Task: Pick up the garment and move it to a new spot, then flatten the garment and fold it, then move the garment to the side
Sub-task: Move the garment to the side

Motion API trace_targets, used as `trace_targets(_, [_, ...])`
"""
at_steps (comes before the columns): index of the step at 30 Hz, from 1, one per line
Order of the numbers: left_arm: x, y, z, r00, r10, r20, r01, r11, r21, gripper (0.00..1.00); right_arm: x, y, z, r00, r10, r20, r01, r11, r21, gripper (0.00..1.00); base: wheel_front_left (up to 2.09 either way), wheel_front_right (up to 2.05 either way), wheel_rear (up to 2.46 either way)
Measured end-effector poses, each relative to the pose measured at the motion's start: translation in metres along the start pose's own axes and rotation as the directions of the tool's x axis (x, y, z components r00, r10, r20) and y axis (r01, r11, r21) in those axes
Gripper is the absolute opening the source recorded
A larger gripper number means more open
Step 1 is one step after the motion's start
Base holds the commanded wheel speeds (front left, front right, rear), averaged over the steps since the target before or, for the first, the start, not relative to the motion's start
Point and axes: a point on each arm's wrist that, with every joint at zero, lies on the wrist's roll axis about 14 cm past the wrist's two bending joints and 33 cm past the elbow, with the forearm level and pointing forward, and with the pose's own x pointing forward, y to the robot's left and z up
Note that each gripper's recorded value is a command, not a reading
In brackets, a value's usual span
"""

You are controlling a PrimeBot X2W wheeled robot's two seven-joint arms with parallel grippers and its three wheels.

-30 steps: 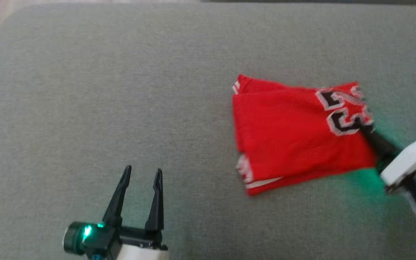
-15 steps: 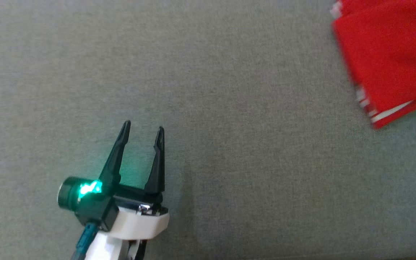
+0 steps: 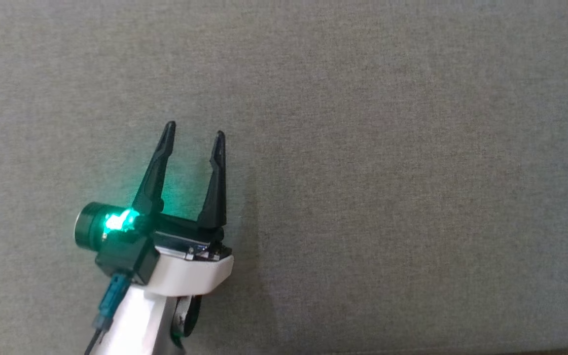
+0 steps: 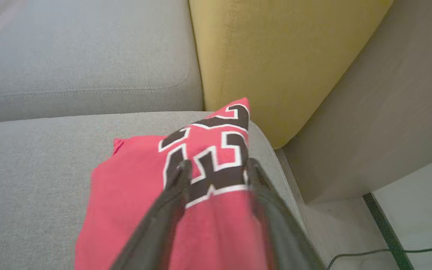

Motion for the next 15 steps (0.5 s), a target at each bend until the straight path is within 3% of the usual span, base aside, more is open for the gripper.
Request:
trace_targets(6, [-0.013, 0.003, 0.028, 0.997, 0.043, 0.058, -0.041, 0.999, -0.023, 1.00, -0.020, 0.045, 0.012, 0.992, 0.052, 0.117, -0.036, 0.990, -0.133, 1.00, 0.00, 0.00, 0.00])
trace_targets(10, [-0.036, 0.004, 0.041, 0.994, 0.077, 0.073, -0.075, 0.997, -0.027, 1.00, -0.038, 0.116, -0.006, 0.967, 0.198, 0.162, -0.182, 0.977, -0.111, 1.00, 0.00, 0.00, 0.00])
trace_targets(15, [-0.066, 0.009, 0.058, 0.987, 0.122, 0.108, -0.121, 0.993, -0.011, 1.00, -0.074, 0.190, -0.021, 0.900, 0.351, 0.261, -0.341, 0.936, -0.081, 1.00, 0.00, 0.00, 0.00])
